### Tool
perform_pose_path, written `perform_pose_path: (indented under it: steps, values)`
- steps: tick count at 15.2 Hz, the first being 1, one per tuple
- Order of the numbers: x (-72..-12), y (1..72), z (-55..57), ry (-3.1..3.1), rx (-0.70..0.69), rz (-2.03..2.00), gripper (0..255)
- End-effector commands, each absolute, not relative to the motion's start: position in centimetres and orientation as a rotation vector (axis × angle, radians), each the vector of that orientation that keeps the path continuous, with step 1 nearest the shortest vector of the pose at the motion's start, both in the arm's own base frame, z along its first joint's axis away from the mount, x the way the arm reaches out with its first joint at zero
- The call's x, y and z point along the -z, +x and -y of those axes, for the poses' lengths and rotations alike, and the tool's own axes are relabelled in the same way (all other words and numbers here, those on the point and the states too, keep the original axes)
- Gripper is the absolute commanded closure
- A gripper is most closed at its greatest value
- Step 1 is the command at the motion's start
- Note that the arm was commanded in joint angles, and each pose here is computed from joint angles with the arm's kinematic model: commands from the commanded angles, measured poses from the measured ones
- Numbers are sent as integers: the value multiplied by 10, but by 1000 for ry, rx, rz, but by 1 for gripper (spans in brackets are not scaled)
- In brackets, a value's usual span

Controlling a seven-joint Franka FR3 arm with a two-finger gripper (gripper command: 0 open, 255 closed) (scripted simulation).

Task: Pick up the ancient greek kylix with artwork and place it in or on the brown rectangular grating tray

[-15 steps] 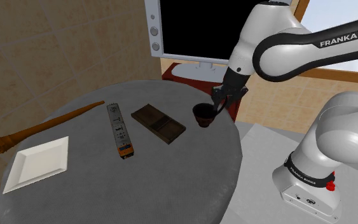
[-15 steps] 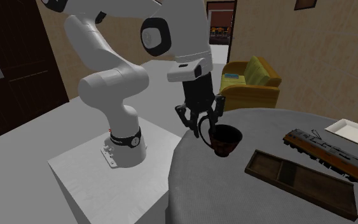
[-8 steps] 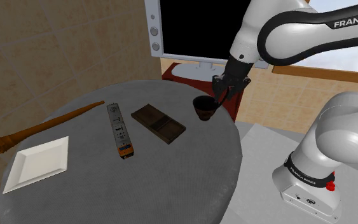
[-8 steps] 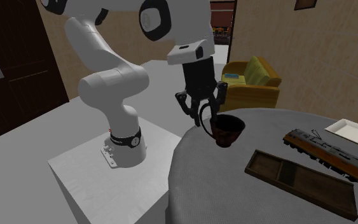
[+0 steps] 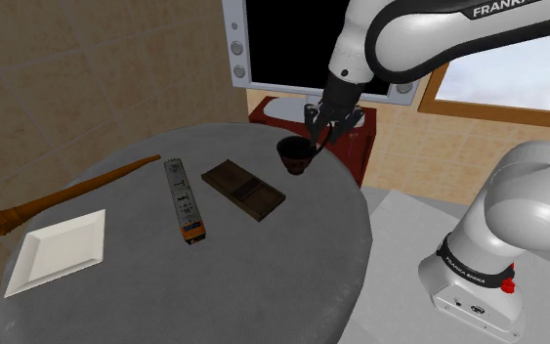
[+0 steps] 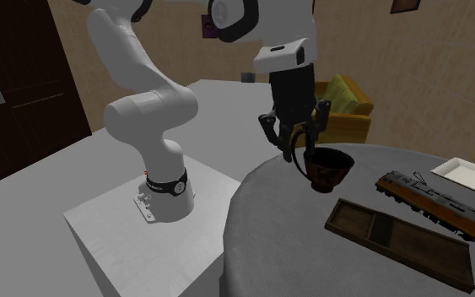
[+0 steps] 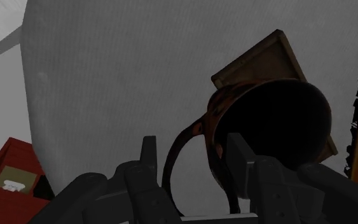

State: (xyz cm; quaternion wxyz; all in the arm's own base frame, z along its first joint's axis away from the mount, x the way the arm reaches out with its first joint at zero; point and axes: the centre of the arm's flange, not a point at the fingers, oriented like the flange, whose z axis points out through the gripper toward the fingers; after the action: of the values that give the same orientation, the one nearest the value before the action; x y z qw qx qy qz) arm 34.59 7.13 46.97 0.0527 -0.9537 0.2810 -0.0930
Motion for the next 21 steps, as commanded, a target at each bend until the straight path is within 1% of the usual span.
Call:
perform_pose_path:
  steps: [1,12,21]
  values:
    - [-471,371,-83,-2899,282,-854,255]
    - [-485,508,-148,-2899,282,-854,255]
    - [-438,508,-148,-2899,282,-854,255]
